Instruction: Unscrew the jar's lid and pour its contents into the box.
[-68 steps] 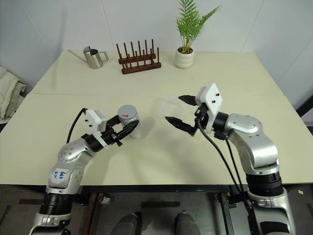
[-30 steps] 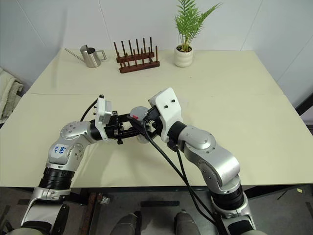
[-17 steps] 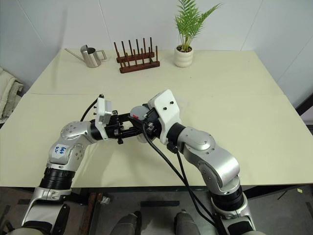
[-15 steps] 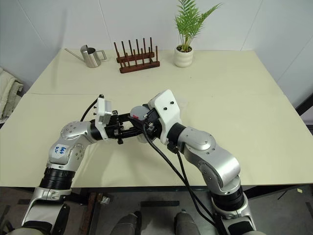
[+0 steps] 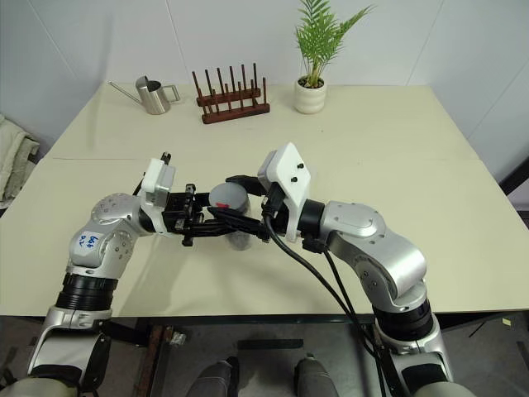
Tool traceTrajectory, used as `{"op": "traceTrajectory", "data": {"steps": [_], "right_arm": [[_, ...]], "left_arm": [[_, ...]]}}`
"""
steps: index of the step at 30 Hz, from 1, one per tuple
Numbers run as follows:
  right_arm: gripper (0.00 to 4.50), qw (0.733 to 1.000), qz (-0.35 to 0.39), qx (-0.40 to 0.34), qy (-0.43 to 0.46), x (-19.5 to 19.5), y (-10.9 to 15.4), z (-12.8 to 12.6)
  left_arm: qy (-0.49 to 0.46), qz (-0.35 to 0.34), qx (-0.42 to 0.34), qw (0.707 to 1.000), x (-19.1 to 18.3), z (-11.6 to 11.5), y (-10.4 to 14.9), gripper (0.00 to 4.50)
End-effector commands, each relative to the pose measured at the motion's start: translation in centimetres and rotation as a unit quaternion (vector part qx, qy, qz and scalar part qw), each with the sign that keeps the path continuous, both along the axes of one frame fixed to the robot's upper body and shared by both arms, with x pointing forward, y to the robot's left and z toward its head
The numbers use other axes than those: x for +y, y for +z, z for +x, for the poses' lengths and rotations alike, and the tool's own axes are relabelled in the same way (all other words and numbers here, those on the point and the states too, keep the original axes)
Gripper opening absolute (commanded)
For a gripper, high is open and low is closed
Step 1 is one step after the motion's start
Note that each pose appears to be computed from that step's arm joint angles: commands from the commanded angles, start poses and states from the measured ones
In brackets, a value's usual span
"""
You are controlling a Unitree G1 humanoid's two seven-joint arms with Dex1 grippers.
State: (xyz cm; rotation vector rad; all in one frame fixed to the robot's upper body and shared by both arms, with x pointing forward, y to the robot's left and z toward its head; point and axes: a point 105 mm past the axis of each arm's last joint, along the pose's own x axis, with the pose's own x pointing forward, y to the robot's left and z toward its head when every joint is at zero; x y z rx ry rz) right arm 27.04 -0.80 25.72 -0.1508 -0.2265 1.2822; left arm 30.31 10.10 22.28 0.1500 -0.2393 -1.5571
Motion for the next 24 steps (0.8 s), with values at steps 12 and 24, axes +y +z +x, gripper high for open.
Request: {"op": "traceTrajectory", "data": {"steps": [12,24], "right_arm": [[3.28,0.996,-0.019,-0.029,0.078,0.7,0.1,-1.0],[4.22,0.998,-0.002,-0.05,0.034,0.4,1.6,0.3]], "left_arm": [[-0.02,0.024,-0.034,0.999,0.4,0.1,0.9,2.0],[-0.038,0.029,-0.056,0.997,0.1,-0.3,1.2,2.0]]}}
